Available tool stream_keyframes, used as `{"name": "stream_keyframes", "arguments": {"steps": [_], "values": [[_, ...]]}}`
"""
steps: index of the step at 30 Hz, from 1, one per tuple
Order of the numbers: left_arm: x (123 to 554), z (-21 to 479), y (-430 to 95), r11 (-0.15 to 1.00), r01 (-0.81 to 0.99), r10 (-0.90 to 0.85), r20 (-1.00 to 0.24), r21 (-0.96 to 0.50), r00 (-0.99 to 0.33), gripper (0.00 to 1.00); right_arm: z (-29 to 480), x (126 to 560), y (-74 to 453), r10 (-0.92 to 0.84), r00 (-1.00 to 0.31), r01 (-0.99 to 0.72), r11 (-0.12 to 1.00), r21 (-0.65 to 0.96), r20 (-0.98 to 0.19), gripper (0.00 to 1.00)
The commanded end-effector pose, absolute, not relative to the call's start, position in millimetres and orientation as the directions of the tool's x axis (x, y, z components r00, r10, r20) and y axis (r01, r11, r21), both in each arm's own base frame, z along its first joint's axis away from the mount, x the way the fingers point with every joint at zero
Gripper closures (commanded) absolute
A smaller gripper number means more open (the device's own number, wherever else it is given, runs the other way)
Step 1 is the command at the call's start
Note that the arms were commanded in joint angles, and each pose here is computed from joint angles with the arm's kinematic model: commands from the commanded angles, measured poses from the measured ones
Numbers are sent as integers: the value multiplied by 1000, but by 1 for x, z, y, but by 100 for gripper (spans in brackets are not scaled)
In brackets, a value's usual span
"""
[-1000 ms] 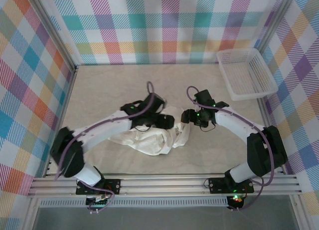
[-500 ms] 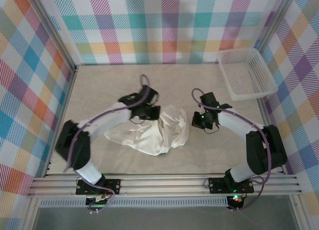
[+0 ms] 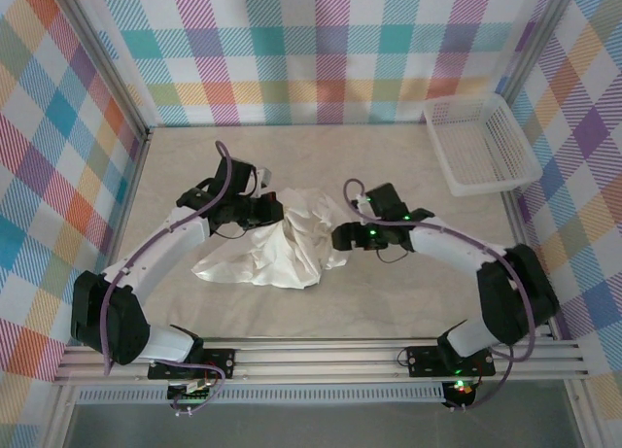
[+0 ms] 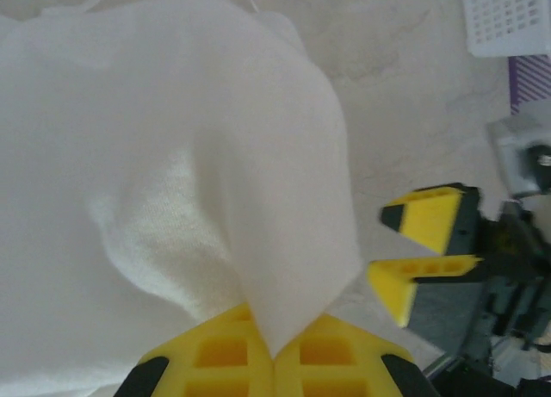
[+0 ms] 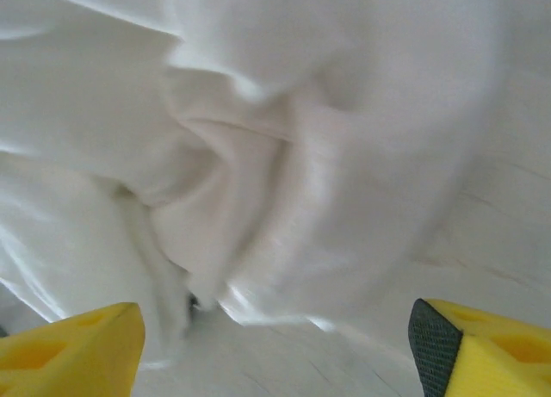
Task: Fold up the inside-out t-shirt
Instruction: Turn the T-shirt inside out at the center of the table.
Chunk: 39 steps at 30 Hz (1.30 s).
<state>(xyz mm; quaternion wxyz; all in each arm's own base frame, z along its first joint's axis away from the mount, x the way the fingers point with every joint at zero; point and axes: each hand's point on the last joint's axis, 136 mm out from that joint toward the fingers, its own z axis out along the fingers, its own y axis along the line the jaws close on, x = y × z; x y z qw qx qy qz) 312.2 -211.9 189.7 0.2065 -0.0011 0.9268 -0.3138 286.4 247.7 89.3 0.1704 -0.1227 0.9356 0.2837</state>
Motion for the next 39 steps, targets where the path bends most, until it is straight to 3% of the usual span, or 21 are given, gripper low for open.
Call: {"name": "stream_keyframes", "arguments": {"steps": [1, 3, 5, 7, 8, 9, 12, 17, 22, 23, 25, 26, 32, 35, 39], "values": [[308, 216, -217, 747, 166, -146, -403, -644, -904, 100, 90, 328, 278, -84, -906, -322, 773, 547, -414, 20], [307, 223, -212, 754, 162, -160, -417, -637, -895, 100, 73, 343, 282, -41, -925, -259, 796, 547, -378, 28], [306, 231, -198, 765, 133, -195, -423, -631, -885, 100, 53, 350, 273, -30, -945, -193, 855, 481, -326, 54], [307, 239, -166, 768, 58, -277, -413, -638, -868, 100, 43, 357, 231, 29, -943, -74, 953, 295, -331, 87], [307, 241, -149, 765, 19, -321, -406, -644, -856, 100, 45, 357, 212, 67, -934, -26, 967, 254, -350, 97], [307, 243, -130, 761, -24, -365, -398, -648, -841, 100, 49, 357, 193, 122, -918, 24, 967, 255, -376, 100], [305, 225, -94, 759, -126, -420, -334, -638, -844, 100, 53, 347, 151, 229, -890, 107, 946, 305, -395, 100], [309, 167, -85, 772, -213, -410, -214, -599, -886, 100, 53, 313, 136, 165, -921, 59, 955, 292, -352, 100], [318, 144, -65, 832, -259, -416, -242, -491, -877, 62, 68, 297, 129, 175, -914, 63, 952, 298, -366, 99], [319, 147, -61, 841, -265, -420, -262, -471, -869, 58, 74, 298, 130, 167, -910, 49, 952, 302, -379, 91], [317, 157, -57, 854, -266, -423, -299, -447, -856, 52, 89, 300, 142, 111, -905, -26, 949, 314, -411, 57], [315, 162, -60, 865, -253, -408, -316, -433, -856, 51, 97, 302, 151, 69, -898, -81, 945, 316, -435, 50], [284, 166, -145, 915, -50, -198, -338, -399, -920, 49, 124, 314, 254, -379, -690, -573, 806, 146, -617, 34], [263, 143, -180, 936, 13, -96, -291, -351, -952, 46, 120, 322, 306, -450, -627, -691, 698, 187, -636, 28], [246, 99, -188, 944, -23, -90, -190, -330, -978, 33, 93, 325, 350, -501, -642, -738, 611, 288, -580, 28]]}}
